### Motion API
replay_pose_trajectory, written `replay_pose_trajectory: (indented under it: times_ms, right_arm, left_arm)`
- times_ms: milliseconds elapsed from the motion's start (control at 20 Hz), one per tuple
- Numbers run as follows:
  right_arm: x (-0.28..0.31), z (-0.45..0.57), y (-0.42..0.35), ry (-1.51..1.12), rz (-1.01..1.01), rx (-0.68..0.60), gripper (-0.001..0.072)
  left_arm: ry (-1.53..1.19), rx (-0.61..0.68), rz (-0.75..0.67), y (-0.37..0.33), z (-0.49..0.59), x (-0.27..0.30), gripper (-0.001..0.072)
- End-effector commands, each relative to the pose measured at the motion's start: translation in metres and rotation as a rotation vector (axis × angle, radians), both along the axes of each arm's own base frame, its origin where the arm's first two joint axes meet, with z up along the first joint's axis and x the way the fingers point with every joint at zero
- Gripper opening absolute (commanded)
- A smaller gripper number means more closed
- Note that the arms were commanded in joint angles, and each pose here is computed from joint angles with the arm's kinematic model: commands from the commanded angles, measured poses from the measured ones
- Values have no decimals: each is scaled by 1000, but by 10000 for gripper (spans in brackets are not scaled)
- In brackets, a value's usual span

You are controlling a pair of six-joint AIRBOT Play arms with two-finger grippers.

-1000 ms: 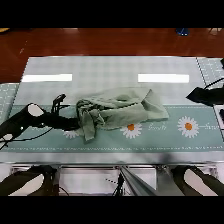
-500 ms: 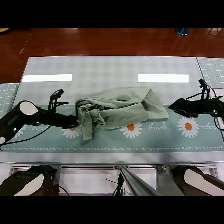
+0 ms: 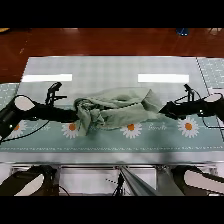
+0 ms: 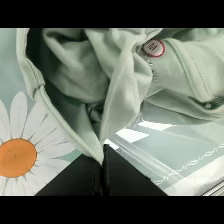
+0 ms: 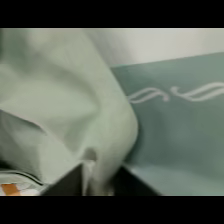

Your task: Fold the shirts.

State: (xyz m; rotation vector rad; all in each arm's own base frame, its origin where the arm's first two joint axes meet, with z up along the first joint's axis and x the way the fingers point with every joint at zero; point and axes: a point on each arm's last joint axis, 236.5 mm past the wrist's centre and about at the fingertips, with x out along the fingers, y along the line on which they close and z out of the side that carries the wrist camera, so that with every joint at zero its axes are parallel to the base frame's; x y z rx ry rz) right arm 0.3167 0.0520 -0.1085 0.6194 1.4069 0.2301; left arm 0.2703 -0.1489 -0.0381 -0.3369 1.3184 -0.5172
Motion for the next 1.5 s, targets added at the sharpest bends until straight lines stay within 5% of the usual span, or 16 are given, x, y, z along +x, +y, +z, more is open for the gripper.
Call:
replay_pose_trajectory:
  times_ms: [0,250,550,850,1100,1450]
  right_arm:
    - [6,-10,25,-28,81,-42,50]
    - [43,91,-6,-239,104,-87,25]
    - [53,330,-76,-835,-78,-345,24]
    - [-2,478,-61,-1216,-136,-483,24]
    - [-51,558,-40,-1397,-196,-478,24]
    - [-110,571,-7,-1325,-91,-504,24]
  left_arm:
    - [-40,1,0,0,12,12,22]
    - [-189,36,5,29,88,52,22]
    - [-678,116,273,125,296,98,22]
    - [-1086,179,303,125,460,52,21]
    - [-1350,219,288,107,553,-2,21]
    - [-1497,291,298,100,596,-50,21]
